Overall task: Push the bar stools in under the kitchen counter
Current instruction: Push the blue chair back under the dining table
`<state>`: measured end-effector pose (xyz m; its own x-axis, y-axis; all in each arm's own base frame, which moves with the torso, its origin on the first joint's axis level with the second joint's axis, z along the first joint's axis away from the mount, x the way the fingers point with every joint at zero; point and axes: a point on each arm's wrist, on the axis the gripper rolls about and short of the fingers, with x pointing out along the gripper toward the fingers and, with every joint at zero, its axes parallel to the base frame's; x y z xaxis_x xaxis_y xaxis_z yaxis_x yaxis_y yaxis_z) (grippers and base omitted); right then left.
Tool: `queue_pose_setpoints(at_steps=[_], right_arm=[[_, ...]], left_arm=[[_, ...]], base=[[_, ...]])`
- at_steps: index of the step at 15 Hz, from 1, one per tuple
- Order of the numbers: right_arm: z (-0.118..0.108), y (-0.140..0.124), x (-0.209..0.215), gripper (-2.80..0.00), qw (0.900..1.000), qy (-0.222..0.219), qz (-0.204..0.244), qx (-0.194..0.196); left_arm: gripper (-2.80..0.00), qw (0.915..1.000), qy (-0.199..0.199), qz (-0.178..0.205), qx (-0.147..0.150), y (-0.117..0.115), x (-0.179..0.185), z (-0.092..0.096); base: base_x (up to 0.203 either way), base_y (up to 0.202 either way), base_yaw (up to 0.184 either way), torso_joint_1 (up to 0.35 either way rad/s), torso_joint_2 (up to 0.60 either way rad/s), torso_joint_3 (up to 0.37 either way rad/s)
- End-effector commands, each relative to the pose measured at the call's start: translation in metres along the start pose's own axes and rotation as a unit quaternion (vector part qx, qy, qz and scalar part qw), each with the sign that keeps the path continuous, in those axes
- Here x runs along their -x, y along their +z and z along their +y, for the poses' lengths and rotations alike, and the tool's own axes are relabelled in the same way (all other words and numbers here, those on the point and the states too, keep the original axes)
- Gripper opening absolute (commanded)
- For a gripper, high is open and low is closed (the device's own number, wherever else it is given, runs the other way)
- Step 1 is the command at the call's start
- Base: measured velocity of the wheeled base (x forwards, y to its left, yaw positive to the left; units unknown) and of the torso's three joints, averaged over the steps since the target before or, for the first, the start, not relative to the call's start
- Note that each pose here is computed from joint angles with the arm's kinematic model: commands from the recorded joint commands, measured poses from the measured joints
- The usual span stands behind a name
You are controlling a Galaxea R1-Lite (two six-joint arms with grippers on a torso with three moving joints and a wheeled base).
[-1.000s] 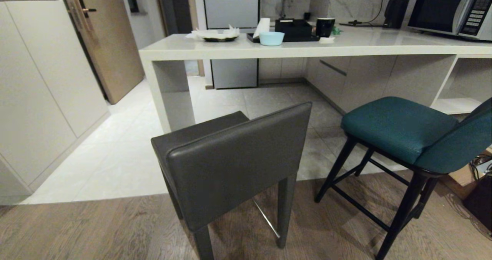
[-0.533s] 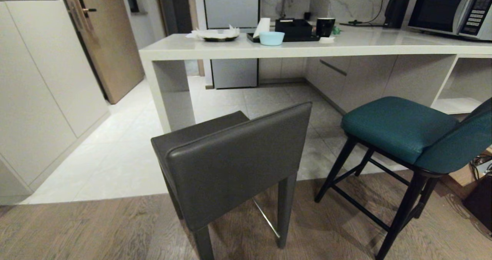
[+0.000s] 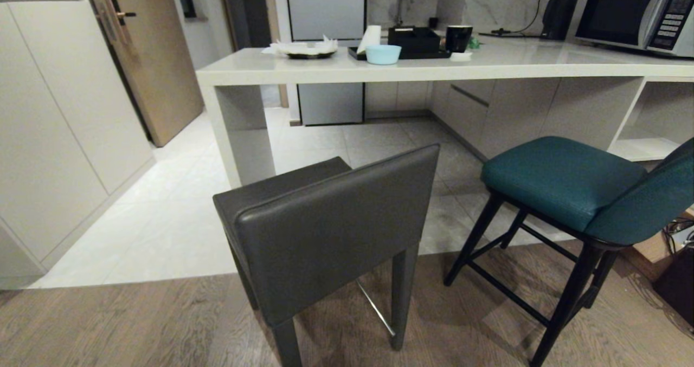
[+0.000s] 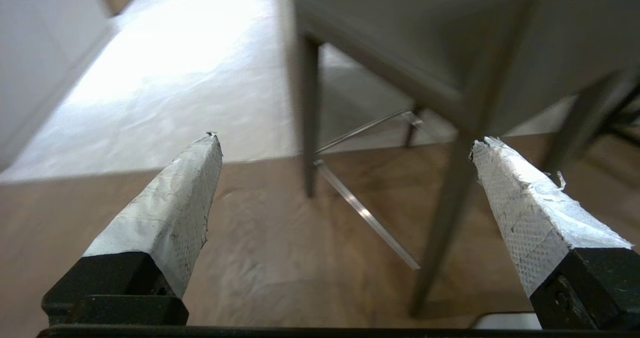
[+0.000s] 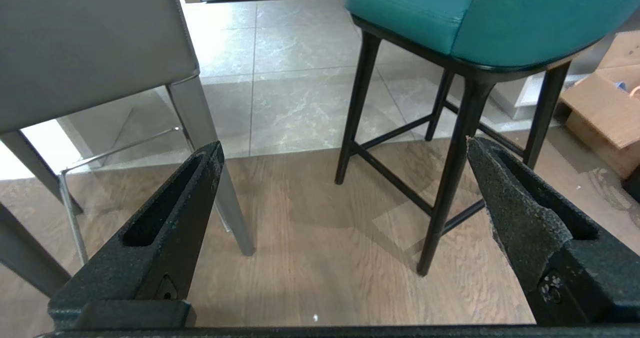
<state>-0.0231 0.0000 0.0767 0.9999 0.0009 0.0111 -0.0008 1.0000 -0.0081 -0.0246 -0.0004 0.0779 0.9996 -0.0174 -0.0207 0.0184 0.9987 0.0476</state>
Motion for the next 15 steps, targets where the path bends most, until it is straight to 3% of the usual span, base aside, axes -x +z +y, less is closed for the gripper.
queue_pose_setpoints(at_steps=[1,9,10,15], right_arm=[[0.0000,-0.0003,-0.0003,0.00,1.000,0.001,0.001,0.000],[0.0000,-0.0003,-0.0003,0.00,1.000,0.000,0.001,0.001],[0.0000,-0.0003,-0.0003,-2.80,1.000,0.000,0.001,0.001],[0.0000,-0.0003,-0.0003,-2.80,1.000,0.000,0.001,0.000]], left_arm=[[0.00,0.9999,0.010,0.002,-0.004,-0.0021,-0.0007,0.0004],[0.00,1.0000,-0.001,0.003,-0.008,-0.0030,-0.0009,-0.0002],[-2.80,0.9999,-0.001,0.003,-0.011,-0.0030,-0.0009,-0.0002],[-2.80,0.9999,-0.001,0.003,-0.017,-0.0033,-0.0010,-0.0003]], base=[[0.000,0.000,0.000,0.000,0.00,0.000],[0.000,0.000,0.000,0.000,0.00,0.000],[0.000,0.000,0.000,0.000,0.00,0.000],[0.000,0.000,0.000,0.000,0.00,0.000]])
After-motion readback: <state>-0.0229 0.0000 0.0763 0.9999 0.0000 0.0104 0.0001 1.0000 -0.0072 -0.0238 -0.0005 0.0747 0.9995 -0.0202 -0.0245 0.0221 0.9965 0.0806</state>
